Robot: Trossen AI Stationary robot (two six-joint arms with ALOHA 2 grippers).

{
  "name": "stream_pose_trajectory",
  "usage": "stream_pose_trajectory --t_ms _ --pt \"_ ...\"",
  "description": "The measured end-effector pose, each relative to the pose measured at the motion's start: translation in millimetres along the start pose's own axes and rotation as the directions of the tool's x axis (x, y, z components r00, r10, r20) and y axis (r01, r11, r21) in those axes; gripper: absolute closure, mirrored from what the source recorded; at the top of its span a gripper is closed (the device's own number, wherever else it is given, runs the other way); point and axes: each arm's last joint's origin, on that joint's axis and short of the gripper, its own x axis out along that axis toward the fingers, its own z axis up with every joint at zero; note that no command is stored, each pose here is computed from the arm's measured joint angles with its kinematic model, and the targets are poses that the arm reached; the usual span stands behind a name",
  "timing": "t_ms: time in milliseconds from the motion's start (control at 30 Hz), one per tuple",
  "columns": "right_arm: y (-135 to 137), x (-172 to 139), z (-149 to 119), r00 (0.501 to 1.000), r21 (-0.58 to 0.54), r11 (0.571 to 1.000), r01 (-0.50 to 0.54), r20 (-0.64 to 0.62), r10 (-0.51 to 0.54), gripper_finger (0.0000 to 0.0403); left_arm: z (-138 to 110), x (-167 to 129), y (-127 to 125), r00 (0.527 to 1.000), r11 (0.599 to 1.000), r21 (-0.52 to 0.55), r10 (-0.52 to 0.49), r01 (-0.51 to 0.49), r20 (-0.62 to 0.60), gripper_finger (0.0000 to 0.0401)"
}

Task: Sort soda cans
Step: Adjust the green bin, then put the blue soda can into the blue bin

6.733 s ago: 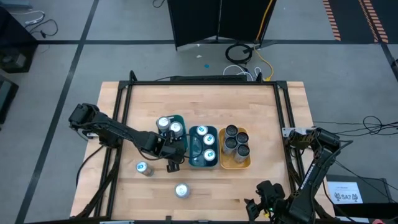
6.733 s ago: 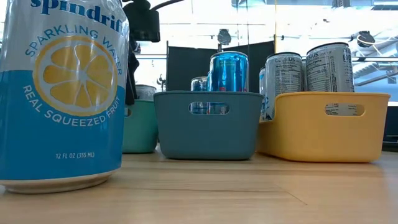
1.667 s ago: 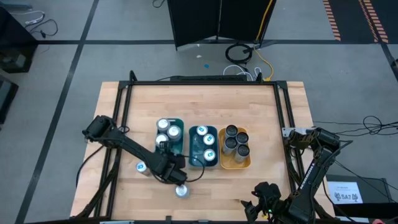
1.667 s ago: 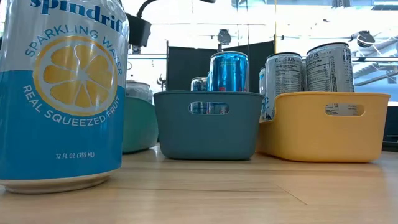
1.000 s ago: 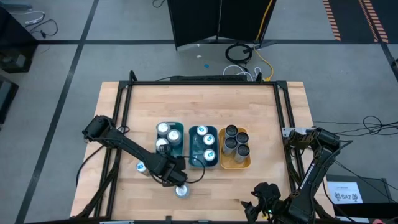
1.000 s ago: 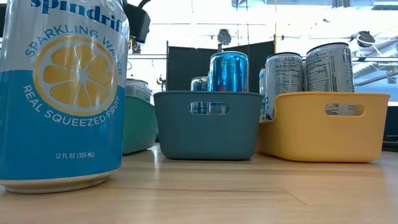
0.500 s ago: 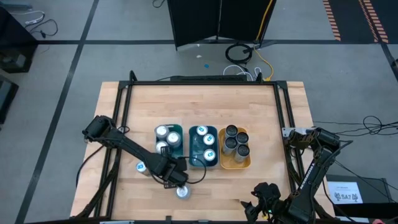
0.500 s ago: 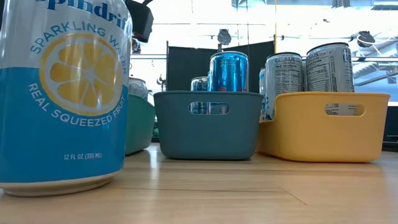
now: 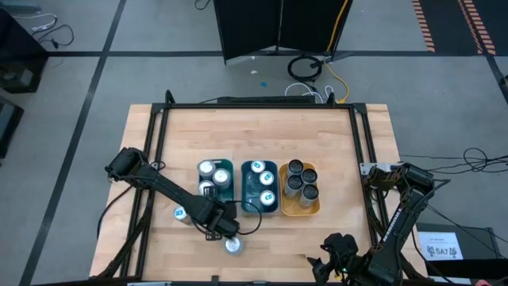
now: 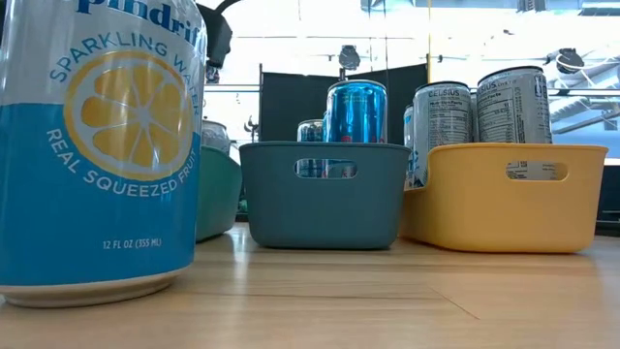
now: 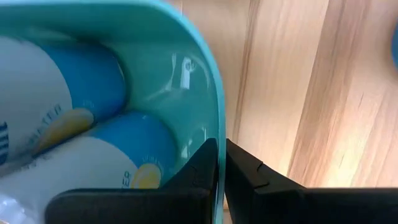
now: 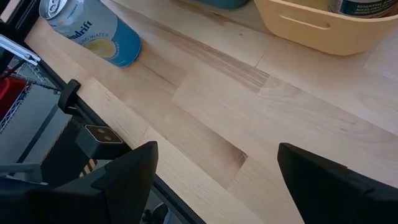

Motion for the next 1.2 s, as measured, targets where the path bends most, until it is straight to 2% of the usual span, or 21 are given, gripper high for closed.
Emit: stream_pose_trajectory --t_ms 167,400,667,1100,1200 --pt "0 0 0 1.0 0.0 1.0 0.0 0.0 0.0 0.008 -4 0 2 0.999 1.0 0.006 0.012 -0.012 -0.045 0.0347" --pt "0 0 0 1.0 0.0 1.0 0.0 0.0 0.0 0.008 -4 0 3 0.999 1.0 0.008 0.016 -0.016 -0.047 0.0304" --pt "0 0 0 1.0 0.002 1.0 -0.003 -0.002 0.003 0.008 -2 -5 3 0.999 1.0 0.006 0.019 -0.019 -0.035 0.03" --pt "1 0 -1 1.0 0.006 1.0 -0.006 -0.005 0.006 0.008 5 -44 7 0.999 0.999 0.047 0.024 -0.023 -0.03 0.03" --pt "1 0 -1 1.0 0.019 1.0 -0.007 -0.007 0.007 0.008 8 -59 9 1.0 0.996 0.083 0.02 -0.019 -0.007 0.03"
